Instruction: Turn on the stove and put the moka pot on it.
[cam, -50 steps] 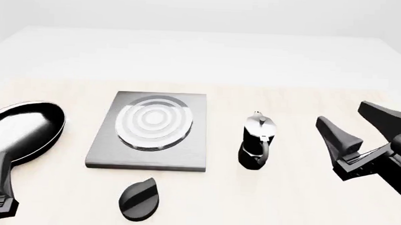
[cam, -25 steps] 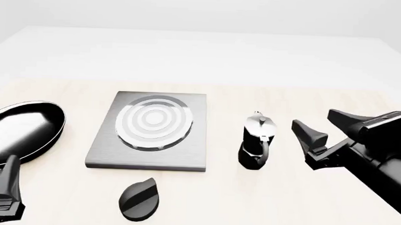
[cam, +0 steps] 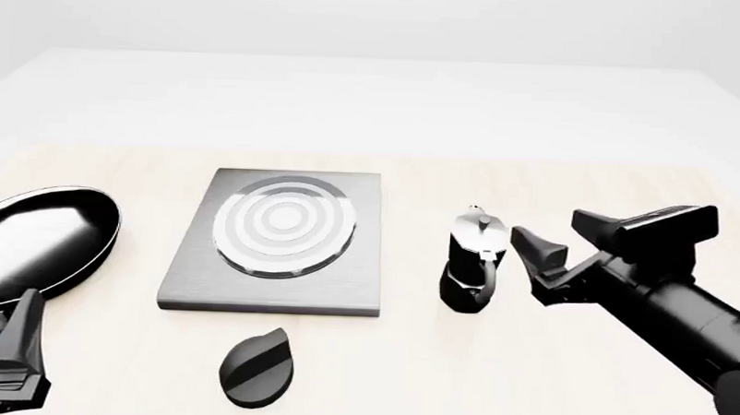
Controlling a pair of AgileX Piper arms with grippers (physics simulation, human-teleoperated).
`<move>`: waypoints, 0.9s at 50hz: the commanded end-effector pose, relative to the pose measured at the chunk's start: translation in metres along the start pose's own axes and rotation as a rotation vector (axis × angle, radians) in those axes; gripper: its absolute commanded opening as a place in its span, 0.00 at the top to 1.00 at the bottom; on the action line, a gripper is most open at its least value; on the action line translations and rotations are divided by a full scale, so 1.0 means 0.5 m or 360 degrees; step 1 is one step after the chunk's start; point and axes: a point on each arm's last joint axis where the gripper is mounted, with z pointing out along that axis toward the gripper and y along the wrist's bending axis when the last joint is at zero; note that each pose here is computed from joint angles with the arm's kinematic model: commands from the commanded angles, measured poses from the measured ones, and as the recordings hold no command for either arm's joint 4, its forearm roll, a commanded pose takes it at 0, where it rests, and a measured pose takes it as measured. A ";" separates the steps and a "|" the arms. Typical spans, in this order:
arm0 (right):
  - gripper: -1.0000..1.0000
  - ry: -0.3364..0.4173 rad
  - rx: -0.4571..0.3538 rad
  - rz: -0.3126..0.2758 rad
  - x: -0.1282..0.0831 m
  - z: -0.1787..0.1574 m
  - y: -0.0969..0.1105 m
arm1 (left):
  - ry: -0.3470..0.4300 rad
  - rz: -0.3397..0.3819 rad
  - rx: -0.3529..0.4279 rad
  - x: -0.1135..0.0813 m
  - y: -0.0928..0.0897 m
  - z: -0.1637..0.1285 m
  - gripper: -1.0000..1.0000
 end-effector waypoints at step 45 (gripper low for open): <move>0.00 0.0210 -0.0060 0.0107 0.112 0.108 0.022 | 0.0007 -0.0009 0.0025 0.001 -0.002 0.000 0.00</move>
